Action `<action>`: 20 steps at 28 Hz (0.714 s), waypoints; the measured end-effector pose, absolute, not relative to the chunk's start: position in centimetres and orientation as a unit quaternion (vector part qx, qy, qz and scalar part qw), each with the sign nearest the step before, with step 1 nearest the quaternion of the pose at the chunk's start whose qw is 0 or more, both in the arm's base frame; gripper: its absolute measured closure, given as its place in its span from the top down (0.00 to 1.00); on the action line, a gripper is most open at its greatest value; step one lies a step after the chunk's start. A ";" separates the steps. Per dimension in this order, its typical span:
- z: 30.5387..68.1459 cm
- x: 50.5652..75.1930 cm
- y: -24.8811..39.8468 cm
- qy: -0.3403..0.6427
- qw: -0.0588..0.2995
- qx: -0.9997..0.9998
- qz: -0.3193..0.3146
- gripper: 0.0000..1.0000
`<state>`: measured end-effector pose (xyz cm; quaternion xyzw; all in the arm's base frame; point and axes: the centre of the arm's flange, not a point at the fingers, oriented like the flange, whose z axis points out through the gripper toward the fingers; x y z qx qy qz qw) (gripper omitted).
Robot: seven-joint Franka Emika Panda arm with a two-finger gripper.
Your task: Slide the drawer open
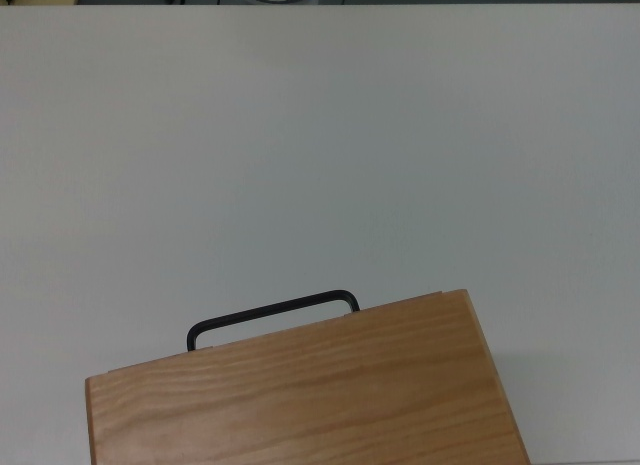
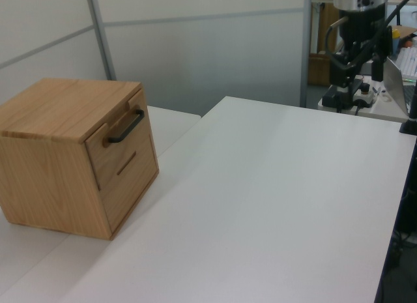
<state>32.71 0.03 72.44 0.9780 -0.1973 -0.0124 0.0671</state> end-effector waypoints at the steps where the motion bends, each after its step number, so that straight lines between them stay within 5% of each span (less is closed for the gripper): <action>1: 72.3 32.9 0.1 -0.214 0.065 0.975 0.000 1.00; 12: 69.9 35.9 0.5 -0.405 0.013 0.909 0.099 1.00; 20: 67.7 39.1 1.2 -0.541 -0.058 0.825 0.151 1.00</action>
